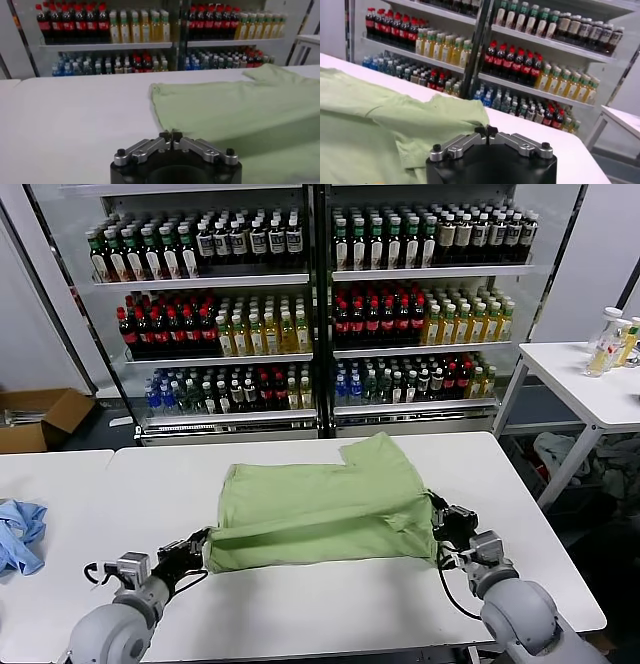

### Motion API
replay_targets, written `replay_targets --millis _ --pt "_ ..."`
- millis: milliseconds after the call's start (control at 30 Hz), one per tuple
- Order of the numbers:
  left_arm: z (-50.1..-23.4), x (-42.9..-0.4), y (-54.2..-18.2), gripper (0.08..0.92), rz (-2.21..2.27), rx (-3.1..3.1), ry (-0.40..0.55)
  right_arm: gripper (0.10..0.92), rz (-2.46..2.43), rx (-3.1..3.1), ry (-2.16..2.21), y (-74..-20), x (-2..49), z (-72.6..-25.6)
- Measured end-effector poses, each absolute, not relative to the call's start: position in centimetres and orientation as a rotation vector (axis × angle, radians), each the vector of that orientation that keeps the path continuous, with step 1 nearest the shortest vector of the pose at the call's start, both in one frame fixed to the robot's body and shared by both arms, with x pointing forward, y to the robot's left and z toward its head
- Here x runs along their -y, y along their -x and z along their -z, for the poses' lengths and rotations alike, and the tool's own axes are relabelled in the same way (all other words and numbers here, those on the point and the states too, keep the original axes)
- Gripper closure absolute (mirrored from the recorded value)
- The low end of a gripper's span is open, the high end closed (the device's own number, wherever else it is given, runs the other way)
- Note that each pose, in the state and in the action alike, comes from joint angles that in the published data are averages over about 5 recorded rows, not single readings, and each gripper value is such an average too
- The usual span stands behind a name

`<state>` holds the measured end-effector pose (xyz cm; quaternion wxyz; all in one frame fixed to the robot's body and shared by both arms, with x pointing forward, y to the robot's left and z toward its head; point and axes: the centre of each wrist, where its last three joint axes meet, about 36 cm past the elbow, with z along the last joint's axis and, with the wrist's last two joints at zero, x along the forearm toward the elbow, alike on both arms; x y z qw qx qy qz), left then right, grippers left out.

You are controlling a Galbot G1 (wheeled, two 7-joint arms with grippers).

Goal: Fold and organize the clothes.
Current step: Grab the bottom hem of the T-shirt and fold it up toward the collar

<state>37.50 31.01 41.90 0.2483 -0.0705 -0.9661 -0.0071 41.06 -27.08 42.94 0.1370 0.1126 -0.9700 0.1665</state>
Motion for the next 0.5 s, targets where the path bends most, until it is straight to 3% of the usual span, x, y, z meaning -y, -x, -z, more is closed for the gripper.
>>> replay_targets --millis 167,500 --pt "-41.3 -30.4 -37.9 0.825 0.029 2.63 0.203 0.687 -0.49 2.806 -0.342 -40.9 27.0 -42.6" --pt "-40.6 -29.7 -36.8 0.532 0.005 2.637 0.188 0.401 -0.449 2.809 -0.305 -38.4 27.1 -42.6"
